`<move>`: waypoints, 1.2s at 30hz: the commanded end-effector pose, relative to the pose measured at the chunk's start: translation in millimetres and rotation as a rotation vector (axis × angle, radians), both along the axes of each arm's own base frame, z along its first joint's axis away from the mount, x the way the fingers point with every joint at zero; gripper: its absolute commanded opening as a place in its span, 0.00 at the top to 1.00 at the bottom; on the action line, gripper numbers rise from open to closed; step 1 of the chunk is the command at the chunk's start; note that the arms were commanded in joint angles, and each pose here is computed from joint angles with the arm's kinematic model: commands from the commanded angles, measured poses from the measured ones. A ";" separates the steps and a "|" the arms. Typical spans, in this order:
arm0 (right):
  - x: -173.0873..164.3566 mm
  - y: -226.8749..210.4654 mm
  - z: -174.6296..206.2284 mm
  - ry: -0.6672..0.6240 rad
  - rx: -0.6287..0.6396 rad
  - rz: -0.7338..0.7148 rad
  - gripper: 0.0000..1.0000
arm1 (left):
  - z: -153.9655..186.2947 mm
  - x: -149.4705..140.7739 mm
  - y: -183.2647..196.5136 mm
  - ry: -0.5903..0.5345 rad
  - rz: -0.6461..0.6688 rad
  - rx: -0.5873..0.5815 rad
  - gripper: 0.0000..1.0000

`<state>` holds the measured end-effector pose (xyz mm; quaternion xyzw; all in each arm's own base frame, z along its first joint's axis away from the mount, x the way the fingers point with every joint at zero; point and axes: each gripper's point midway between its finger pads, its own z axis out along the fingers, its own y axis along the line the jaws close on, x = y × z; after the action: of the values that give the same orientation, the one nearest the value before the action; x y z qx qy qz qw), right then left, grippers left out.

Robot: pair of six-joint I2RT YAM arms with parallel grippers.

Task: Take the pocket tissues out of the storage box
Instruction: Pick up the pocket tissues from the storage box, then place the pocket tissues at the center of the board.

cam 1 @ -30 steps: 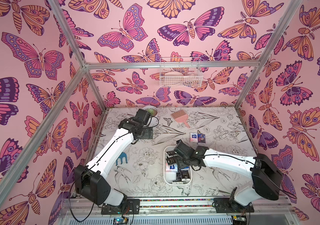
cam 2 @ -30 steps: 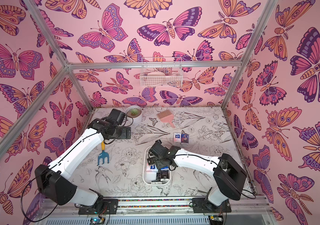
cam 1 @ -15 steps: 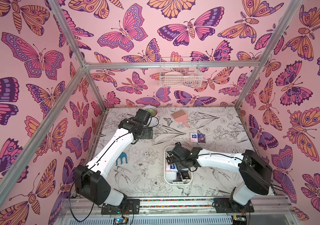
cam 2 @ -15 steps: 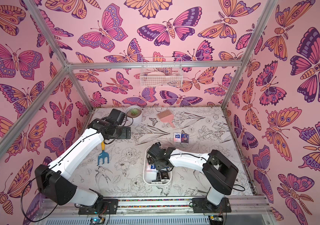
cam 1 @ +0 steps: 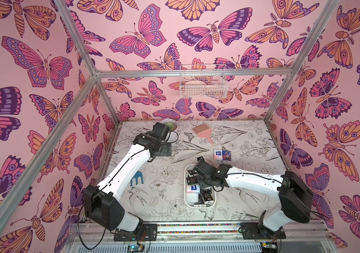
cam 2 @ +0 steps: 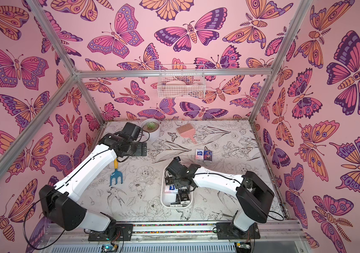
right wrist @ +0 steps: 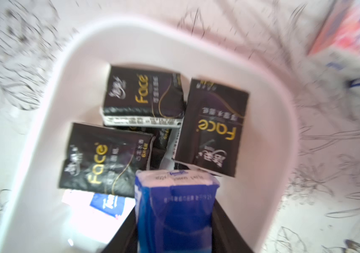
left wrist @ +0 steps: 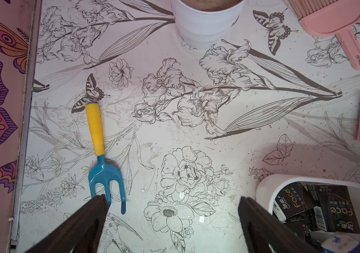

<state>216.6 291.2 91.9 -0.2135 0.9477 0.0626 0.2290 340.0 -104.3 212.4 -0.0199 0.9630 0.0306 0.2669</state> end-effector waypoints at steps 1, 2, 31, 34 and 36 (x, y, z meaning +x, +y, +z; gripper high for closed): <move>15.8 -11.0 34.0 -0.092 -0.002 -0.012 0.56 | 12.0 -4.4 3.4 -0.024 0.004 -0.001 0.00; 21.1 -16.9 36.2 -0.093 -0.004 -0.021 0.57 | 14.2 -4.9 3.3 -0.029 0.004 -0.005 0.00; 91.8 -197.6 -40.6 0.113 -0.113 -0.425 0.58 | 14.5 2.7 -12.7 -0.017 -0.027 -0.041 0.00; 100.3 -212.2 -49.2 0.127 -0.178 -0.448 0.58 | 13.9 2.3 -12.5 -0.016 -0.028 -0.039 0.00; 108.1 -221.5 -50.5 0.124 -0.205 -0.463 0.58 | 13.4 2.1 -12.3 -0.015 -0.028 -0.038 0.00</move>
<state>310.9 84.6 37.6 -0.0098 0.9877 -0.0460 0.1491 344.0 -116.5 221.8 -0.0125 0.9616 0.0090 0.2741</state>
